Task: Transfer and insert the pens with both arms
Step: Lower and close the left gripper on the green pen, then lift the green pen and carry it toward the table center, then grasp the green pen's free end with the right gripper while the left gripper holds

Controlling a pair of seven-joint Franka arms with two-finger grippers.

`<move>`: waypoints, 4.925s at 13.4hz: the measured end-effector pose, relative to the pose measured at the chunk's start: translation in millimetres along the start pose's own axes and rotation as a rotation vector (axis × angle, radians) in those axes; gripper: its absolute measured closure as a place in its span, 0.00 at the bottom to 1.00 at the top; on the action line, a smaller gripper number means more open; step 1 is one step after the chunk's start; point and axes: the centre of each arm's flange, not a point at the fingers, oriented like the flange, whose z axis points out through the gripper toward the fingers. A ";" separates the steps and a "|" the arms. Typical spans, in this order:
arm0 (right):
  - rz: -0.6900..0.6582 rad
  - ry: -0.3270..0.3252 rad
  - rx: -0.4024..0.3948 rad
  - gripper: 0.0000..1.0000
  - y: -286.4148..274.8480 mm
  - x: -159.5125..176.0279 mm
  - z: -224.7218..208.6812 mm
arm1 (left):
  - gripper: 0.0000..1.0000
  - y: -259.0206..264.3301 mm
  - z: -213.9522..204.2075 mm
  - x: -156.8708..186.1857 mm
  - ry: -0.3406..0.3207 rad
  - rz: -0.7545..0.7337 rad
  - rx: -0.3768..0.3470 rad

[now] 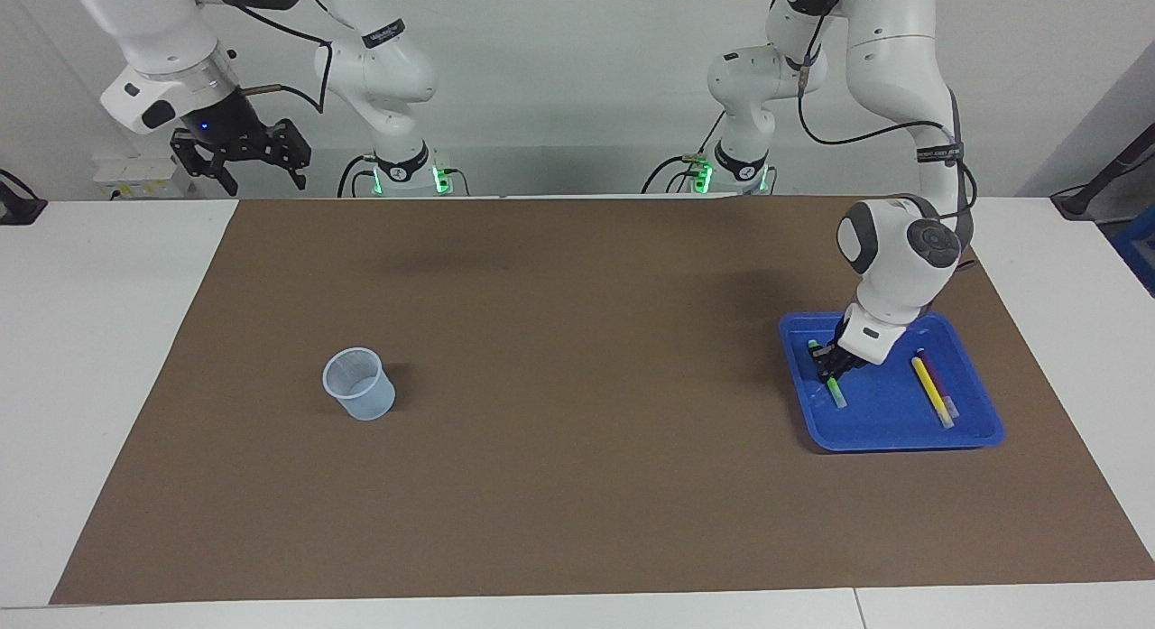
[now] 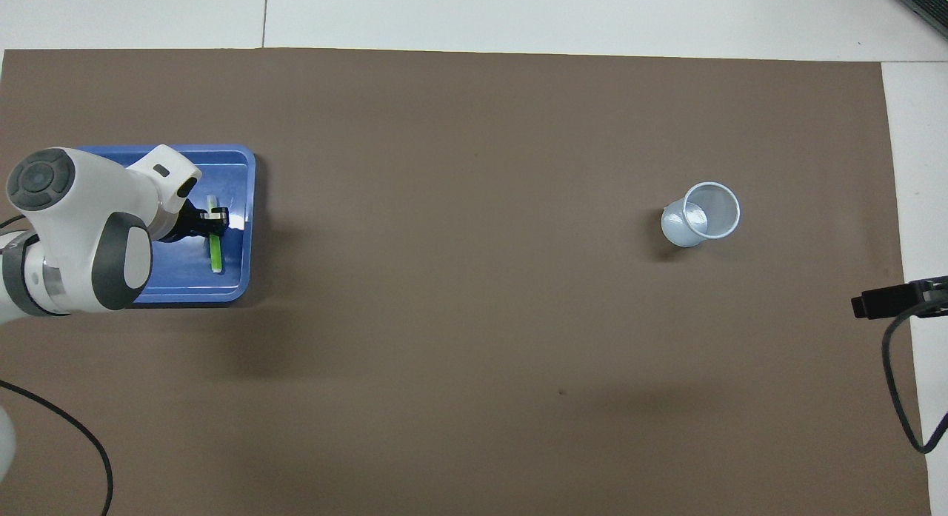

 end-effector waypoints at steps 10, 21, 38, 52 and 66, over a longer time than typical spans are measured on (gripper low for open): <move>0.004 0.011 -0.001 0.00 2.2 1.1 0.5 | 0.83 14.3 -93.6 21.1 -0.067 -0.167 0.022; -0.002 0.014 -0.003 0.00 -0.1 2.4 2.0 | 0.83 159.7 -146.4 -29.8 -0.094 -0.663 -0.018; -0.109 0.066 0.294 0.00 -37.9 -2.5 -6.8 | 0.83 400.9 -213.1 -186.2 -0.175 -1.231 -0.239; -0.016 0.085 0.743 0.00 -91.1 25.2 78.9 | 0.83 455.2 -223.1 -227.3 -0.259 -1.402 -0.510; -0.038 0.105 0.729 0.54 -129.3 28.8 79.2 | 0.83 467.6 -227.2 -227.2 -0.261 -1.392 -0.683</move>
